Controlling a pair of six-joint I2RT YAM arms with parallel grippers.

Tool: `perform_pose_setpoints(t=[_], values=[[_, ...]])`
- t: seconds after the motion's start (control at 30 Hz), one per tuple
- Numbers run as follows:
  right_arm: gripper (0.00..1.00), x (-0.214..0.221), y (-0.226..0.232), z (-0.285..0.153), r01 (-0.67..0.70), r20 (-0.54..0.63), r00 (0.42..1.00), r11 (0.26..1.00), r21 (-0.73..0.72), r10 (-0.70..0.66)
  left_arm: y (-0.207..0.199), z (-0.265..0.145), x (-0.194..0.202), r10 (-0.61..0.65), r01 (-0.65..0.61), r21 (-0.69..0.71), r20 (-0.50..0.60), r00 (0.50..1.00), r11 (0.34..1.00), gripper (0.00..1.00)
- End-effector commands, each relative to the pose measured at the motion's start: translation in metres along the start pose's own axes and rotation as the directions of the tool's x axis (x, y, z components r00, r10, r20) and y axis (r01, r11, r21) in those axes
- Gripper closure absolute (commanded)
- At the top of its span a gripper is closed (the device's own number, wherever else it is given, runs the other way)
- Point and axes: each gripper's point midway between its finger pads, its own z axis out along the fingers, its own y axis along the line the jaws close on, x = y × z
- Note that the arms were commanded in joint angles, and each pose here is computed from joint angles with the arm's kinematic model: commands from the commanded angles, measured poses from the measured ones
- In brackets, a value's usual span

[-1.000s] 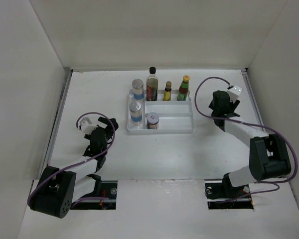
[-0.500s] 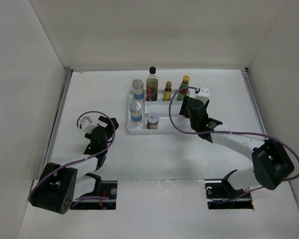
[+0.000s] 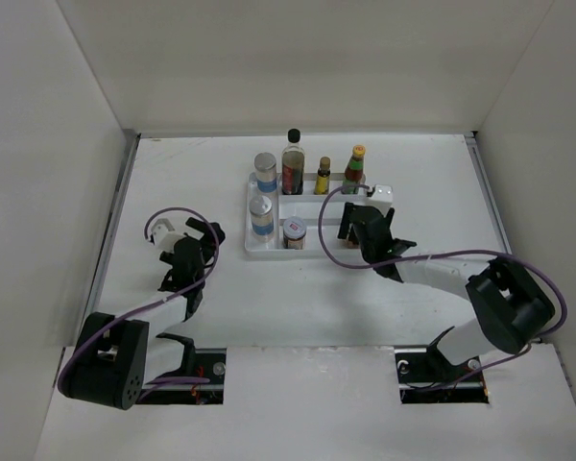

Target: Organize the condiment bottles

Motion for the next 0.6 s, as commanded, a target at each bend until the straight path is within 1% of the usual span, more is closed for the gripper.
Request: perform_pose_setpoints(t=[0.0,0.03,0.07,0.17,0.27,0.33,0.37,0.43,0.47,0.5,0.53,0.57], values=[[0.15,-0.033,0.02,-0.005,-0.09,0.106,0.99,0.994,-0.067,0.097,-0.014,0.003,-0.012,-0.006,0.006,0.019,0.022,1.0,1.0,0.0],[0.03,-0.039,0.02,-0.008,-0.098,0.12,0.987,0.993,-0.072,0.107,-0.014,0.003,-0.012,-0.004,0.004,0.016,0.023,1.0,1.0,0.0],[0.0,-0.045,0.02,-0.011,-0.109,0.134,0.984,0.991,-0.08,0.119,-0.013,0.003,-0.014,-0.001,0.001,0.011,0.027,1.0,1.0,0.0],[0.0,-0.072,0.02,-0.03,-0.168,0.207,0.959,0.977,-0.134,0.193,-0.009,0.004,-0.018,0.011,-0.01,-0.009,0.043,0.999,1.0,0.0],[0.0,-0.101,0.011,-0.053,-0.257,0.3,0.904,0.949,-0.185,0.304,-0.001,0.009,-0.021,0.032,-0.029,-0.047,0.057,0.998,0.998,0.0],[0.0,-0.124,0.002,-0.074,-0.33,0.37,0.839,0.914,-0.237,0.399,0.002,0.012,-0.021,0.046,-0.042,-0.07,0.049,0.998,0.997,0.0],[0.0,-0.135,-0.004,-0.086,-0.369,0.403,0.795,0.889,-0.271,0.453,0.004,0.014,-0.021,0.052,-0.048,-0.082,0.042,0.998,0.995,0.0],[0.0,-0.152,-0.029,-0.108,-0.463,0.465,0.68,0.824,-0.327,0.567,0.004,0.014,-0.02,0.062,-0.059,-0.097,0.031,0.998,0.994,0.0],[0.0,-0.155,-0.046,-0.114,-0.512,0.494,0.621,0.792,-0.332,0.609,0.004,0.014,-0.021,0.066,-0.062,-0.101,0.029,0.997,0.993,0.0],[0.0,-0.154,-0.061,-0.118,-0.553,0.515,0.576,0.767,-0.326,0.635,0.004,0.013,-0.023,0.068,-0.064,-0.109,0.031,0.997,0.992,0.0],[0.0,-0.149,-0.074,-0.119,-0.588,0.53,0.545,0.746,-0.311,0.65,0.003,0.013,-0.026,0.068,-0.064,-0.112,0.038,0.997,0.992,0.0],[0.0,-0.142,-0.083,-0.119,-0.61,0.538,0.53,0.735,-0.294,0.655,0.001,0.013,-0.027,0.07,-0.066,-0.109,0.041,0.997,0.992,0.0]])
